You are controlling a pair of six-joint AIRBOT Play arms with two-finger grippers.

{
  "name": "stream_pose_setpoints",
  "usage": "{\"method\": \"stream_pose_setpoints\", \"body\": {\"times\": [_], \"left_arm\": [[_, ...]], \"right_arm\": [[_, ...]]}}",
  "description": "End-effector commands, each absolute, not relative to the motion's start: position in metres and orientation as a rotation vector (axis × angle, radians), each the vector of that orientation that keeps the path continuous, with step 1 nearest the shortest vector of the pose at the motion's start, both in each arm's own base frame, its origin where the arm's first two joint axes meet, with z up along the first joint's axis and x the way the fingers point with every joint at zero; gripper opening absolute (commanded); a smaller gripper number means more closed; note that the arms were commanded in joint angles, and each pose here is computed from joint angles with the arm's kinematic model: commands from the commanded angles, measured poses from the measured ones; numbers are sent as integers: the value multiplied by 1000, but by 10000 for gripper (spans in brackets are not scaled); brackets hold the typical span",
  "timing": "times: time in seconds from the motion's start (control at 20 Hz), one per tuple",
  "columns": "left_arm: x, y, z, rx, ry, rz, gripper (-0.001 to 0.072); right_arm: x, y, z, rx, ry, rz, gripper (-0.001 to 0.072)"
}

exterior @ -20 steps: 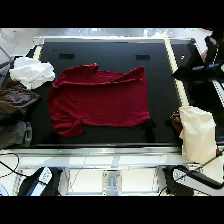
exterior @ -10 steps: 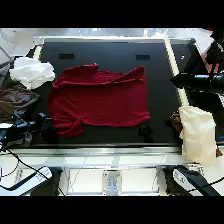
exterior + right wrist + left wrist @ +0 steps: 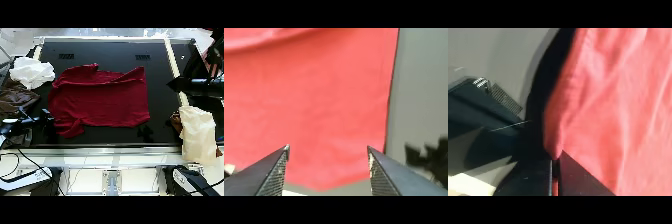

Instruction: Fold the shirts.

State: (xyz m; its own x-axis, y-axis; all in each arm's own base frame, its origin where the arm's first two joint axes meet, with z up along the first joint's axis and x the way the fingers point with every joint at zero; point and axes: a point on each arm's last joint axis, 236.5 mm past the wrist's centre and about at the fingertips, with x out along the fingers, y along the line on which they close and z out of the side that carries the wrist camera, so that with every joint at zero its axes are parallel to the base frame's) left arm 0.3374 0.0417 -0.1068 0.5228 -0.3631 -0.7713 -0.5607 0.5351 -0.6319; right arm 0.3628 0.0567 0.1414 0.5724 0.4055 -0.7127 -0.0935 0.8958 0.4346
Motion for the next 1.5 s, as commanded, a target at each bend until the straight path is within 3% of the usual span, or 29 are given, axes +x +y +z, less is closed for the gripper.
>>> {"method": "stream_pose_setpoints", "body": {"times": [0.0, 0.15, 0.3, 0.4, 0.45, 0.65, 0.95, 1.3, 1.35, 1.4, 1.45], "left_arm": [[355, 22, -95, -1040, 1048, 67, 18], [361, 25, -81, -1032, 1007, 57, 18], [364, 26, -67, -1012, 971, 48, 18], [365, 27, -60, -1002, 953, 43, 18], [365, 27, -58, -999, 948, 42, 18], [366, 27, -57, -998, 946, 42, 18], [366, 27, -57, -998, 946, 41, 18], [366, 27, -57, -987, 945, 36, 18], [366, 27, -57, -987, 945, 36, 18], [366, 27, -57, -987, 945, 36, 18], [365, 26, -57, -988, 947, 33, 18]], "right_arm": [[330, 94, 72, 463, 1115, 326, 558], [286, 137, -17, 745, 1274, 229, 556], [261, 165, -65, 1085, 1224, 130, 551], [271, 148, -79, 1276, 1107, -22, 383], [270, 146, -82, 1311, 1101, -47, 384], [260, 155, -84, 1292, 1155, -18, 397], [273, 130, -120, 1332, 1122, -210, 396], [321, 125, -125, 1254, 1093, -214, 379], [328, 126, -125, 1254, 1092, -213, 301], [334, 128, -124, 1254, 1092, -209, 92], [338, 132, -120, 1258, 1094, -189, 17]]}}
